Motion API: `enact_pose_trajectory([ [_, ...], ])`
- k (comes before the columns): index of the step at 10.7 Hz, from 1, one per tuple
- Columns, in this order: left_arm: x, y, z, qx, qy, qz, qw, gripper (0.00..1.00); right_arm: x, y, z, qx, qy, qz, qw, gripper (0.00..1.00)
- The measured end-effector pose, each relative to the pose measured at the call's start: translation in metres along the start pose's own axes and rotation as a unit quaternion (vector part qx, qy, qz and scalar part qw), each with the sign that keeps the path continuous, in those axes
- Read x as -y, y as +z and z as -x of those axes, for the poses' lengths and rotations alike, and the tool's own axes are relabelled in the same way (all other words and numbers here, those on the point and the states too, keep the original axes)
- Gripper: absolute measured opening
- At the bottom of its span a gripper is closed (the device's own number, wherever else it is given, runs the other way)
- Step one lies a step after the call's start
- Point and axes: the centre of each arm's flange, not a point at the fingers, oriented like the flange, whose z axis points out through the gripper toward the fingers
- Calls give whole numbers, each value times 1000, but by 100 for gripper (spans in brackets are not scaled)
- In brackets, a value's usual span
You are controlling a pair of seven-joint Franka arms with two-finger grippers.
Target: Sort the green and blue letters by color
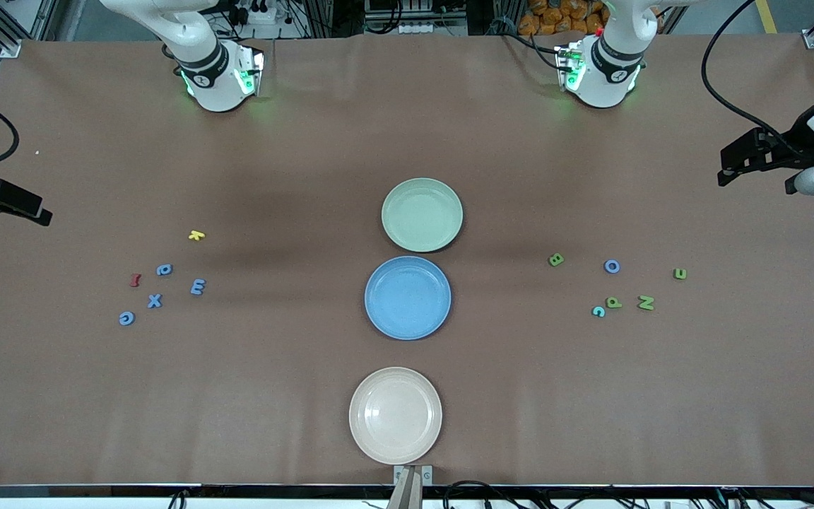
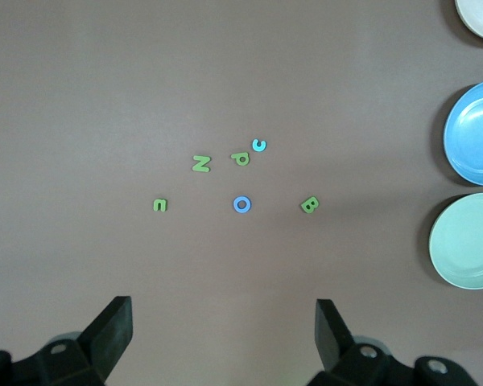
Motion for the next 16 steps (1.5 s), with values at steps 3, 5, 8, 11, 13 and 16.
enact_pose_trajectory([
  [3, 0, -1, 0, -1, 0, 0, 1000, 100, 0, 4, -2, 3, 0, 1, 1000, 100],
  [5, 0, -1, 0, -1, 0, 0, 1000, 100, 0, 5, -3, 4, 0, 1, 1000, 100],
  [8, 1, 2, 0, 2, -1, 0, 1000, 100, 1, 11, -6, 9, 0, 2, 1000, 100],
  [11, 4, 44, -7, 10, -3, 1, 1000, 100, 0, 13, -6, 10, 1, 2, 1000, 100],
  [13, 7, 93, -12, 6, -6, 0, 1000, 100, -1, 11, -6, 9, 2, 2, 1000, 100],
  [16, 9, 145, -13, -3, -9, 0, 1000, 100, -8, 10, -6, 8, 10, 2, 1000, 100],
])
